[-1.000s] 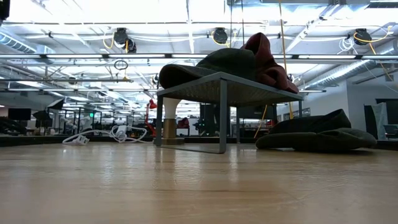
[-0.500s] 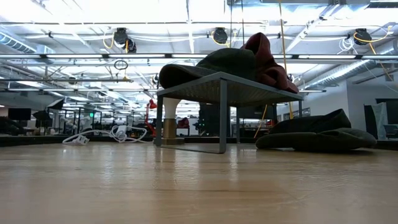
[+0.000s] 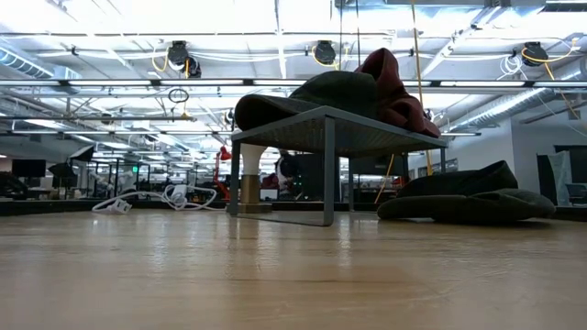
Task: Pick & Place hat
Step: Stack the bottom black cap on top of the black cap on the shelf
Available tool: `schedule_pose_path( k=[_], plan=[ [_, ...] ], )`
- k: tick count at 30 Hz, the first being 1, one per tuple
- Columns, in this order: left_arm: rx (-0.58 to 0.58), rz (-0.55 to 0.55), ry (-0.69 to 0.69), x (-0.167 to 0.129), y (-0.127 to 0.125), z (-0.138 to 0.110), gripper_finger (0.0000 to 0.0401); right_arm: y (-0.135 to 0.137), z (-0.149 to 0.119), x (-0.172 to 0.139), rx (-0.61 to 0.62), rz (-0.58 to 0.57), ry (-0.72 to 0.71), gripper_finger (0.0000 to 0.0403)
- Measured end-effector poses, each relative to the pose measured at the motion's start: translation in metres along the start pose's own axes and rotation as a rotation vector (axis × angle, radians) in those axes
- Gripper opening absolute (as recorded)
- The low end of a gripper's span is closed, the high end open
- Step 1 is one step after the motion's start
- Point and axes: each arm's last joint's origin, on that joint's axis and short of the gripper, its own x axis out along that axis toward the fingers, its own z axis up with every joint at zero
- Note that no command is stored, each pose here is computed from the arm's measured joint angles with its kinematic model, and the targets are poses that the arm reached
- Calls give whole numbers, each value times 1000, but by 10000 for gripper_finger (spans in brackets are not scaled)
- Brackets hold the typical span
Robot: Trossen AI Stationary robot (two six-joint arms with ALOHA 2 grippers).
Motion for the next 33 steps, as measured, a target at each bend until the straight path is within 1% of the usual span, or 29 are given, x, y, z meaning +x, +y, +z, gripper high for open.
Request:
schedule_pose_path(
  k=[4,6,8,10,13,17,20,22,24,27,28,31,33],
  plan=[
    [-17,-19,12,20,18,-11,9,2,5,-2,11,83,27,210],
    [-26,-23,16,29,27,-17,9,4,8,-3,16,94,20,210],
    [-39,-28,30,37,33,-26,9,11,13,-4,19,129,19,210],
    [-68,-30,46,44,37,-34,9,15,16,-5,16,159,13,210],
    [-109,-40,68,50,38,-46,9,21,24,-7,14,176,4,210],
    [-179,-43,81,51,37,-49,9,29,37,-13,24,187,16,203],
    [-234,-58,110,52,34,-51,9,33,44,-17,24,175,51,178],
    [-274,-61,121,52,33,-52,9,35,47,-19,15,169,66,146],
    [-317,-63,123,52,33,-52,9,36,47,-20,9,163,77,104],
    [-398,-81,131,51,32,-52,15,36,47,-20,12,162,82,27],
    [-425,-73,134,51,33,-53,24,36,46,-20,15,163,84,16],
    [-492,-42,149,51,33,-54,61,36,47,-20,9,167,80,14],
    [-512,-40,159,50,33,-55,83,40,54,-22,-33,189,42,8]
  ],
)
